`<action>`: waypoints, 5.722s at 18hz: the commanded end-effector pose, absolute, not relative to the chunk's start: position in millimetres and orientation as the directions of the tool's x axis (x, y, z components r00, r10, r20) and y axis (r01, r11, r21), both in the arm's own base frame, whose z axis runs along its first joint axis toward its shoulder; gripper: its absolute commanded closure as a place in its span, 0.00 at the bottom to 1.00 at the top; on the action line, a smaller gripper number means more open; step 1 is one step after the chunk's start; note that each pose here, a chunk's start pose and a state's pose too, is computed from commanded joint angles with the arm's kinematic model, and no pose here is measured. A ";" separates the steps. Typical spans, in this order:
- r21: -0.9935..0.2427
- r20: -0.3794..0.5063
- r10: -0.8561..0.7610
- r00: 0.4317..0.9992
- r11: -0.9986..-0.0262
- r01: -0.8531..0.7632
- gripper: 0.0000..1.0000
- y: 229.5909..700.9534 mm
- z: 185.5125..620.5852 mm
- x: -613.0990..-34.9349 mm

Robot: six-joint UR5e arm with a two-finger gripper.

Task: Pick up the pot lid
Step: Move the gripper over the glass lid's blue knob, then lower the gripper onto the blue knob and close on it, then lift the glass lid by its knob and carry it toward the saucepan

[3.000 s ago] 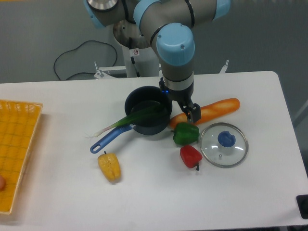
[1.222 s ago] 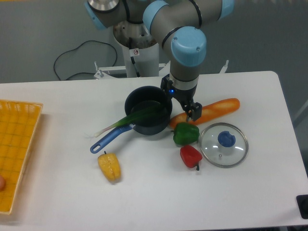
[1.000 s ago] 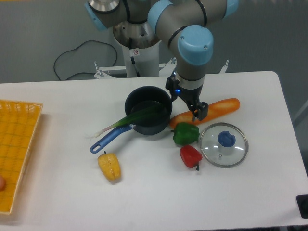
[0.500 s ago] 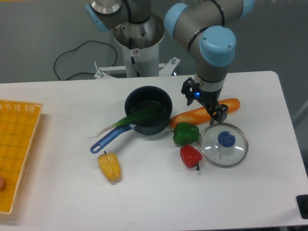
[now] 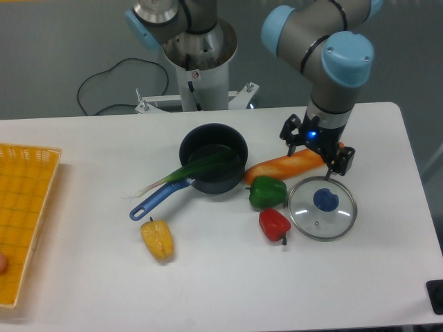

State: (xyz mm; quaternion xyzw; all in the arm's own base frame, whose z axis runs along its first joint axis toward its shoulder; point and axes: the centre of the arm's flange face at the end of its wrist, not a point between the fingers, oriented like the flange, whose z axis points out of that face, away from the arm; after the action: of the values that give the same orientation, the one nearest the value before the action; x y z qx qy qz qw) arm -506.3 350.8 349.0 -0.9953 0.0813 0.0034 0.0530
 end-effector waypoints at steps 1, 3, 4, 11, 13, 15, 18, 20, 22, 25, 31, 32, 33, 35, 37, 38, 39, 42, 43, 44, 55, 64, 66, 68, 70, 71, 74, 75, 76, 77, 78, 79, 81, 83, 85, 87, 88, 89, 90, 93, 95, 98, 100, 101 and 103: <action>-0.105 -0.015 -0.160 0.987 -0.981 -0.161 0.00 351.7 344.4 -508.7; -0.102 -0.002 -0.166 0.986 -0.981 -0.165 0.00 351.9 330.9 -511.7; -0.099 0.006 -0.166 0.986 -0.981 -0.164 0.00 351.7 324.6 -514.1; -0.086 0.054 -0.159 0.986 -0.984 -0.154 0.00 353.1 285.4 -529.2; -0.081 0.071 -0.162 0.984 -0.984 -0.156 0.00 355.9 274.2 -529.2; -0.080 0.073 -0.162 0.984 -0.985 -0.156 0.00 356.4 272.6 -530.4; -0.073 0.064 -0.160 0.985 -0.985 -0.156 0.00 357.6 271.9 -538.8; -0.046 0.038 -0.162 0.986 -0.986 -0.160 0.00 357.4 271.6 -547.0; -0.011 -0.001 -0.172 0.985 -0.985 -0.172 0.00 361.9 264.5 -551.1; 0.022 -0.044 -0.193 0.980 -0.981 -0.192 0.00 374.1 261.6 -549.9; 0.026 -0.027 -0.195 0.980 -0.981 -0.194 0.00 376.4 249.2 -550.1; 0.028 -0.017 -0.191 0.982 -0.981 -0.190 0.00 376.5 243.4 -550.2; 0.030 -0.005 -0.188 0.982 -0.982 -0.187 0.00 375.9 237.5 -548.8; 0.032 -0.002 -0.192 0.981 -0.981 -0.192 0.00 374.8 234.9 -549.3; 0.034 0.004 -0.191 0.982 -0.981 -0.191 0.00 374.8 231.3 -549.2; 0.035 0.008 -0.192 0.981 -0.981 -0.192 0.00 374.9 228.3 -549.5; 0.035 0.010 -0.192 0.981 -0.981 -0.192 0.00 374.9 227.3 -549.6; 0.037 0.017 -0.191 0.982 -0.981 -0.191 0.00 373.9 222.9 -549.6; 0.037 0.019 -0.189 0.982 -0.981 -0.190 0.00 373.9 221.9 -549.6; 0.035 0.019 -0.186 0.982 -0.982 -0.187 0.00 373.2 221.9 -550.2; 0.027 0.029 -0.166 0.986 -0.986 -0.167 0.00 364.9 217.7 -556.1; 0.011 0.035 -0.165 0.986 -0.986 -0.165 0.00 363.0 216.6 -557.7; 0.014 0.041 -0.163 0.986 -0.986 -0.164 0.00 363.6 212.9 -557.0; 0.014 0.041 -0.163 0.986 -0.986 -0.164 0.00 363.7 212.9 -557.0; 0.014 0.041 -0.166 0.985 -0.986 -0.167 0.00 364.5 212.9 -556.4; 0.014 0.041 -0.165 0.986 -0.986 -0.165 0.00 363.7 212.9 -557.0; 0.013 0.041 -0.169 0.985 -0.985 -0.170 0.00 363.7 212.9 -557.0; 0.013 0.041 -0.174 0.984 -0.985 -0.174 0.00 364.5 212.9 -556.4; 0.013 0.041 -0.172 0.984 -0.985 -0.173 0.03 363.7 212.9 -557.0; 0.013 0.041 -0.174 0.984 -0.985 -0.174 0.09 364.5 212.9 -556.4; 0.015 0.041 -0.174 0.984 -0.985 -0.174 0.15 364.4 212.9 -556.5; 0.015 0.041 -0.172 0.984 -0.985 -0.173 0.21 364.4 212.9 -556.5; 0.015 0.042 -0.172 0.984 -0.985 -0.173 0.31 365.2 212.8 -555.8; 0.017 0.043 -0.172 0.984 -0.985 -0.173 0.33 365.0 212.6 -555.7; 0.020 0.043 -0.174 0.984 -0.984 -0.175 0.38 364.8 213.1 -556.1; 0.020 0.043 -0.175 0.984 -0.984 -0.176 0.40 364.8 213.1 -556.1; 0.021 0.040 -0.175 0.984 -0.984 -0.176 0.41 365.0 214.4 -557.0; 0.019 0.034 -0.175 0.984 -0.984 -0.176 0.41 366.0 218.6 -559.6; 0.021 0.032 -0.178 0.983 -0.984 -0.179 0.42 366.2 219.8 -560.4; 0.019 0.020 -0.186 0.982 -0.982 -0.186 0.42 367.5 230.7 -564.1; 0.023 0.033 -0.192 0.981 -0.981 -0.193 0.42 368.4 241.4 -566.9; 0.031 0.072 -0.193 0.979 -0.980 -0.195 0.42 368.0 261.0 -563.0; 0.031 0.075 -0.199 0.977 -0.979 -0.201 0.42 368.3 272.3 -558.4; 0.030 0.074 -0.215 0.974 -0.976 -0.218 0.42 367.6 277.6 -556.7; 0.026 0.076 -0.264 0.962 -0.963 -0.267 0.42 367.7 287.9 -551.7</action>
State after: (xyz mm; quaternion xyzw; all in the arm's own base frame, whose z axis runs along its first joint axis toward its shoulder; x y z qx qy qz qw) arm -551.7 367.7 287.9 -0.9902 0.1339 -0.0357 -0.0180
